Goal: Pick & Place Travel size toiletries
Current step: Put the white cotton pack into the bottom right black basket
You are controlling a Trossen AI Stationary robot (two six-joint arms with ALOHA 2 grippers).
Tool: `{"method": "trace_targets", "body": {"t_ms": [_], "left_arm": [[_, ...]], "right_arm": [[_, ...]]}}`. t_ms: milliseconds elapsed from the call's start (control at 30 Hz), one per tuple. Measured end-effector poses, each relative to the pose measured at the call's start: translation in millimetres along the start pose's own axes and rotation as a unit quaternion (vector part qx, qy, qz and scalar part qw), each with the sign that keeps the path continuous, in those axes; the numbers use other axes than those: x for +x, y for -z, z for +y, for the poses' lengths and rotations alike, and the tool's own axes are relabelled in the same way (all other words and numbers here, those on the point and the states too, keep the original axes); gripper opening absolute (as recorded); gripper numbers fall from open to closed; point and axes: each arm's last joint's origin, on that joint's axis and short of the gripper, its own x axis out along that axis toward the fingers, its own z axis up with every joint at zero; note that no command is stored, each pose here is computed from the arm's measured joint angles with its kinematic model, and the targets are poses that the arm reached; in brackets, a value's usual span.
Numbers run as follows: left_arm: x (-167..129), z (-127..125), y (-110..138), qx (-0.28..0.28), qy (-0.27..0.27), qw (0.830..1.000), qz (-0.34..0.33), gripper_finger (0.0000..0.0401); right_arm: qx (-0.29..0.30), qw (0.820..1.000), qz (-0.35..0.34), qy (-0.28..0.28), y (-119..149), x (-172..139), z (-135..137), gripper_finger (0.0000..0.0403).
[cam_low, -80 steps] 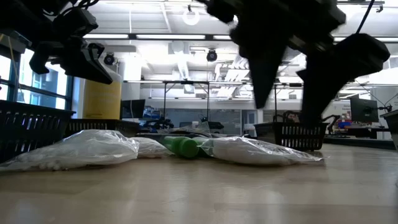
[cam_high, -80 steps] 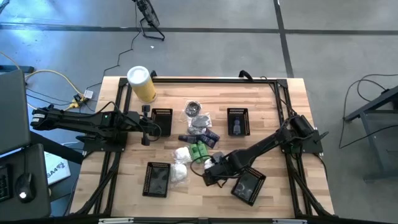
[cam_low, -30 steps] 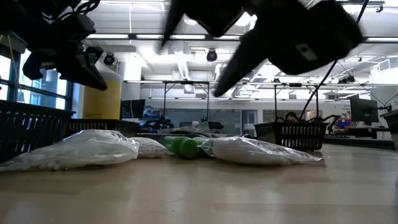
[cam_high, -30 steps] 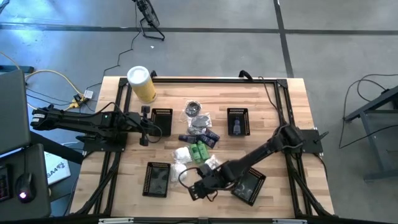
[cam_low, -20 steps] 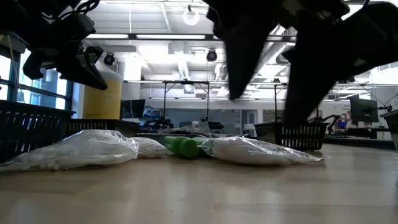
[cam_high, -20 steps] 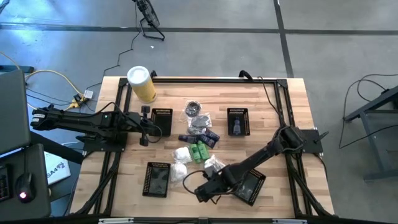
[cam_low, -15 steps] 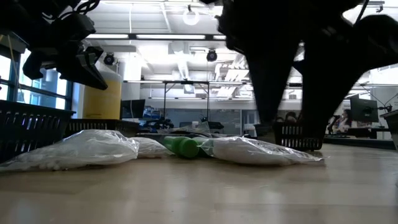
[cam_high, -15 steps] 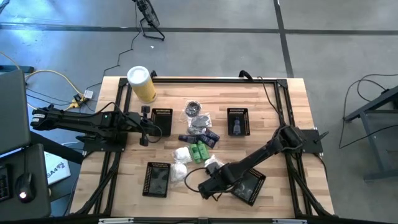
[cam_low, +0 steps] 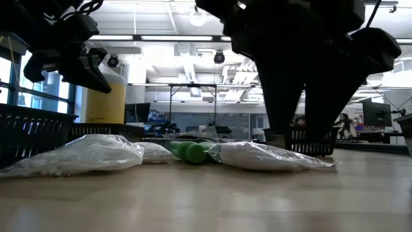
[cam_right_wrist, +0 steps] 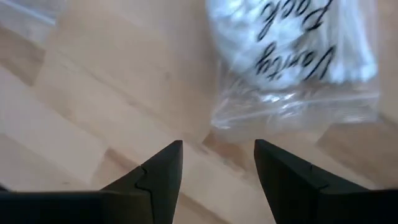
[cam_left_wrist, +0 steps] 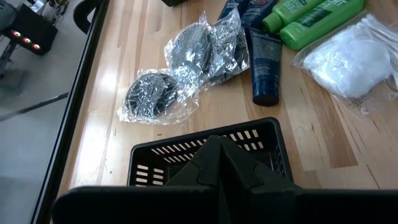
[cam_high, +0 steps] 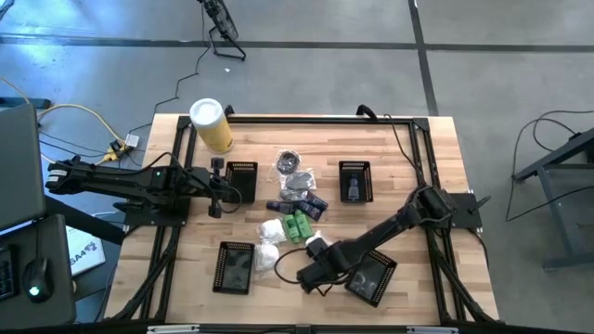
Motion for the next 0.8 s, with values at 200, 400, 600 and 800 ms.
{"method": "trace_targets", "body": {"t_ms": [200, 400, 600, 800], "left_arm": [[0.0, 0.3, 0.1, 0.0, -0.006, 1.0, 0.002, 0.0], [0.0, 0.4, 0.2, 0.0, -0.007, 1.0, 0.003, 0.0], [0.1, 0.4, 0.3, 0.0, -0.008, 1.0, 0.003, 0.0], [0.0, 0.5, 0.3, 0.0, -0.009, 1.0, 0.003, 0.0]], "right_arm": [[-0.035, 0.999, -0.01, 0.009, -7.9, 5.8, -0.8, 0.0191], [-0.06, 0.998, 0.007, -0.002, -11.0, 18.5, 3.0, 0.0191], [-0.063, 0.997, -0.003, 0.042, -10.8, 27.7, -3.5, 0.0191], [-0.064, 0.995, -0.024, 0.074, -12.1, 26.3, -9.2, 0.0191]]}}
